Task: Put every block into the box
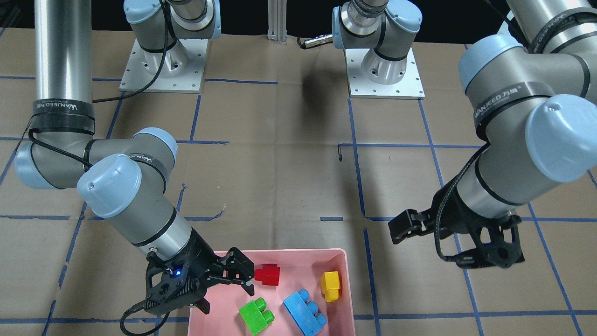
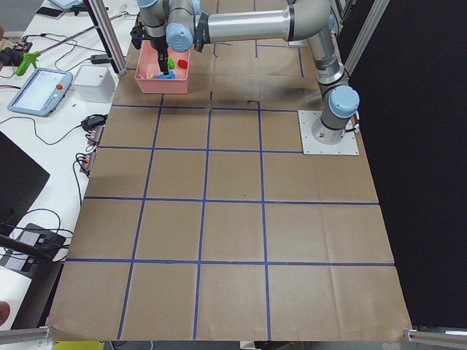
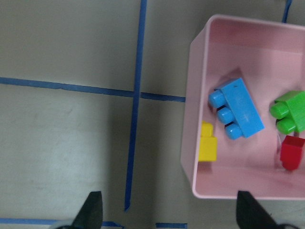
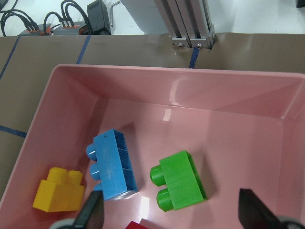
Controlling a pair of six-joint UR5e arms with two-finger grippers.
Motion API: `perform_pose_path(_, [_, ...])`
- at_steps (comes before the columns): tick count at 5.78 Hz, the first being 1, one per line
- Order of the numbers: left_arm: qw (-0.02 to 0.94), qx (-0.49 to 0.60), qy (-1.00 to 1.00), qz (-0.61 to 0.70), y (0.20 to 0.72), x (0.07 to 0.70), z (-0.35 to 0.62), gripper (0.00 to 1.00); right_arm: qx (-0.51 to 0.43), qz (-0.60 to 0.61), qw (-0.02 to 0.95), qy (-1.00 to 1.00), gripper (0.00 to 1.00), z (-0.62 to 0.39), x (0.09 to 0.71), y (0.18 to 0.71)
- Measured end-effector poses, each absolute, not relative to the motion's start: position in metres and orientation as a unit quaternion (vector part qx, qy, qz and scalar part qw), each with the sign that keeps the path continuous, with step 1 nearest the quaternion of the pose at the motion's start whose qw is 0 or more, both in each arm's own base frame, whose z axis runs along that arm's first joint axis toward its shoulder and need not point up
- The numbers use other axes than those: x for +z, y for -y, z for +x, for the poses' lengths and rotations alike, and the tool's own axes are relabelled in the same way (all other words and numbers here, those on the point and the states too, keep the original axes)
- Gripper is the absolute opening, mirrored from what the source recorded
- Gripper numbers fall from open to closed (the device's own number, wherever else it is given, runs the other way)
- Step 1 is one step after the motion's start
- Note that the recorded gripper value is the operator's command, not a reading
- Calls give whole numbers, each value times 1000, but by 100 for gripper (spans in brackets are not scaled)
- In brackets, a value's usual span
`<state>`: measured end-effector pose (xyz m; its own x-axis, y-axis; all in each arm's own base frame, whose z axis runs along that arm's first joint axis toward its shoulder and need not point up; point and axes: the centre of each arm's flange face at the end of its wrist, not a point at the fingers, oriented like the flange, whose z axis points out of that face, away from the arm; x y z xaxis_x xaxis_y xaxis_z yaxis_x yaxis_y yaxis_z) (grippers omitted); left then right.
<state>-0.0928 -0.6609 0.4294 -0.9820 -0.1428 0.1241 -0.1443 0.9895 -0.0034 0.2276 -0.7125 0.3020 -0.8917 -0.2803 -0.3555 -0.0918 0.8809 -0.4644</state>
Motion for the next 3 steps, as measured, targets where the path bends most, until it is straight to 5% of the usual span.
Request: perform_pose_path(3, [7, 15, 996, 91, 555, 485, -106, 99, -251, -137, 186, -940, 100, 211, 333, 707])
